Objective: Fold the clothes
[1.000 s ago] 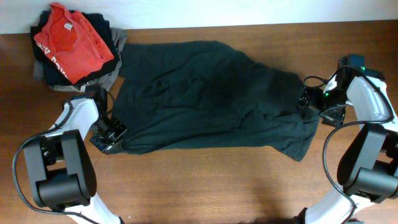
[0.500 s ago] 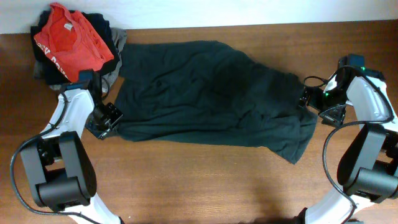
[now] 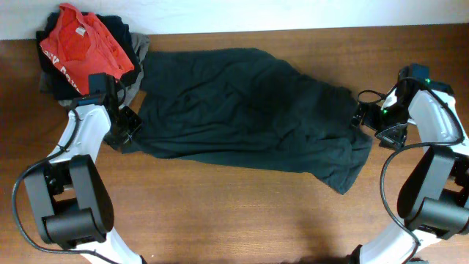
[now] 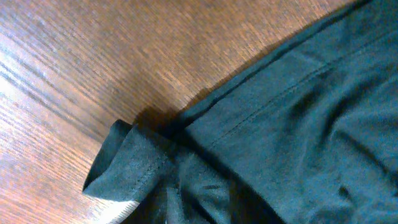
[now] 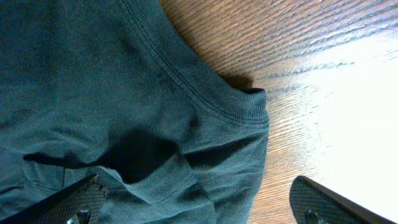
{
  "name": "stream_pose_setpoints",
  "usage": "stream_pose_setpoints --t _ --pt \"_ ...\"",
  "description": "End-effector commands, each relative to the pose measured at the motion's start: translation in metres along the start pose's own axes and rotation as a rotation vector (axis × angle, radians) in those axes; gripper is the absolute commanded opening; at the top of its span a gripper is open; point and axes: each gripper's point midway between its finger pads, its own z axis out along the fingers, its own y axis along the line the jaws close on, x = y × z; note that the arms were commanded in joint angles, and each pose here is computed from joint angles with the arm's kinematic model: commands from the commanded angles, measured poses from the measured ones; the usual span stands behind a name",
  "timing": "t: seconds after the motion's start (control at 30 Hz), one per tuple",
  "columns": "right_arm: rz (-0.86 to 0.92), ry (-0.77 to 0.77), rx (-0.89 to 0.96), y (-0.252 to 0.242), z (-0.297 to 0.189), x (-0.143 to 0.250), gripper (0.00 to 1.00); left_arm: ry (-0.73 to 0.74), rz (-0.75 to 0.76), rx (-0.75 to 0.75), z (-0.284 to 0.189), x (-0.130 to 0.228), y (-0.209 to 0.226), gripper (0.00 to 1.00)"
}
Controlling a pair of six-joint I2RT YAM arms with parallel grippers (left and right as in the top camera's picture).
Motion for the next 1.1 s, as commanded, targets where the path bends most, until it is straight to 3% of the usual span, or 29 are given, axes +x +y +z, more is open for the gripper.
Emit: stream_pose_setpoints --t 0.0,0.1,0.4,0.8,1.07 --pt "-0.007 -0.021 -0.013 0.002 -0.008 -0.005 0.99 -0.031 -0.007 0.007 -0.012 -0.007 -0.002 0.49" --pt "-0.007 -0.022 -0.013 0.002 -0.008 -0.005 0.99 -0.008 -0.008 -0.009 -0.012 -0.002 0.001 0.60" --pt "-0.007 -0.019 -0.013 0.002 -0.008 -0.004 0.99 0.167 -0.046 -0.147 -0.018 0.042 0.034 0.61" --pt "-0.007 -0.017 -0.012 0.001 -0.008 -0.004 0.99 0.087 -0.145 -0.074 -0.010 0.023 0.018 0.69" --pt "-0.006 -0.015 -0.012 0.001 -0.008 -0.003 0.99 0.161 -0.235 -0.072 0.000 0.044 0.022 0.69"
